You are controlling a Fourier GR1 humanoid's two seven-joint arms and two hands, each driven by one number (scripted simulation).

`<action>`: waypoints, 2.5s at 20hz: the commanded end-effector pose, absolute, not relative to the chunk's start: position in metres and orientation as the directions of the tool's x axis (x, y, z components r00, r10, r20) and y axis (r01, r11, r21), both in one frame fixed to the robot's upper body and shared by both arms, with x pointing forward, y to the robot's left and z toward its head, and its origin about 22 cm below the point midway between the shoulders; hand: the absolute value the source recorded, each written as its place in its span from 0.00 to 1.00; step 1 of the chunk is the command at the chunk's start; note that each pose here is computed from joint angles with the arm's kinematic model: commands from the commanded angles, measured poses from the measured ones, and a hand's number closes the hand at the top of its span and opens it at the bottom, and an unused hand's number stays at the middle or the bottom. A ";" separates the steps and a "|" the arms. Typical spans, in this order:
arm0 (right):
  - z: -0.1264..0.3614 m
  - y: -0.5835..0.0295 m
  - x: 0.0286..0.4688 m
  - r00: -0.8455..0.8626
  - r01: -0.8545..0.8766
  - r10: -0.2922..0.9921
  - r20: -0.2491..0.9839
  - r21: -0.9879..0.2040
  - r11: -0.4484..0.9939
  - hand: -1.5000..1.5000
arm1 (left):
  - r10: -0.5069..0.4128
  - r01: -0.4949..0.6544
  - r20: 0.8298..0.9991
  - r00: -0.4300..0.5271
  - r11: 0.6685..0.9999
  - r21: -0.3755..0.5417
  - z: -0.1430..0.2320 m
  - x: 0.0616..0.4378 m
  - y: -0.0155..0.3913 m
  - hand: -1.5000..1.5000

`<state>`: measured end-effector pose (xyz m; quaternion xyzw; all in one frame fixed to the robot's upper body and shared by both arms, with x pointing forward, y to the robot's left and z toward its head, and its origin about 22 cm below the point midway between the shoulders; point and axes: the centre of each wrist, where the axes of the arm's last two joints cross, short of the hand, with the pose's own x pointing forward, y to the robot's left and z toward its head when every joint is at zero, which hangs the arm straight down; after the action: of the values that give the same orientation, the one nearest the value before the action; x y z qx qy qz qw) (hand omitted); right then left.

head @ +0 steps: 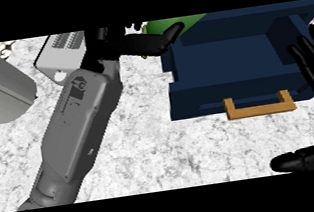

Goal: Pick up the cup, place it into the drawer and close the drawer

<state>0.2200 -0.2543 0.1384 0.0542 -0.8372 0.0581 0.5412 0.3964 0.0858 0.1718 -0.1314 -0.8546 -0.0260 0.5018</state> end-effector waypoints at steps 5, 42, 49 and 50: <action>0.128 -0.245 0.229 -0.405 -0.163 -0.027 0.914 -0.043 0.986 0.00 | 0.132 0.230 0.900 -0.416 0.972 -0.036 0.172 0.405 0.049 1.00; 0.143 -0.231 0.240 -0.433 -0.274 -0.112 0.894 -0.012 0.962 0.00 | -0.129 0.172 0.936 -0.327 0.966 0.193 0.123 0.423 0.011 0.00; 0.137 -0.248 0.229 -0.404 -0.304 -0.168 0.899 0.041 0.952 0.00 | 0.065 0.238 0.918 -0.392 0.971 0.033 0.158 0.419 -0.005 0.00; 0.139 -0.252 0.234 -0.409 -0.290 -0.164 0.898 0.042 0.956 0.00 | 0.095 0.248 0.911 -0.400 0.969 0.008 0.150 0.415 -0.004 0.00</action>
<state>0.2378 -0.2455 0.1407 0.1288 -0.8393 0.0642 0.5243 0.4197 0.0005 0.1439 -0.0654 -0.8236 -0.0972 0.5549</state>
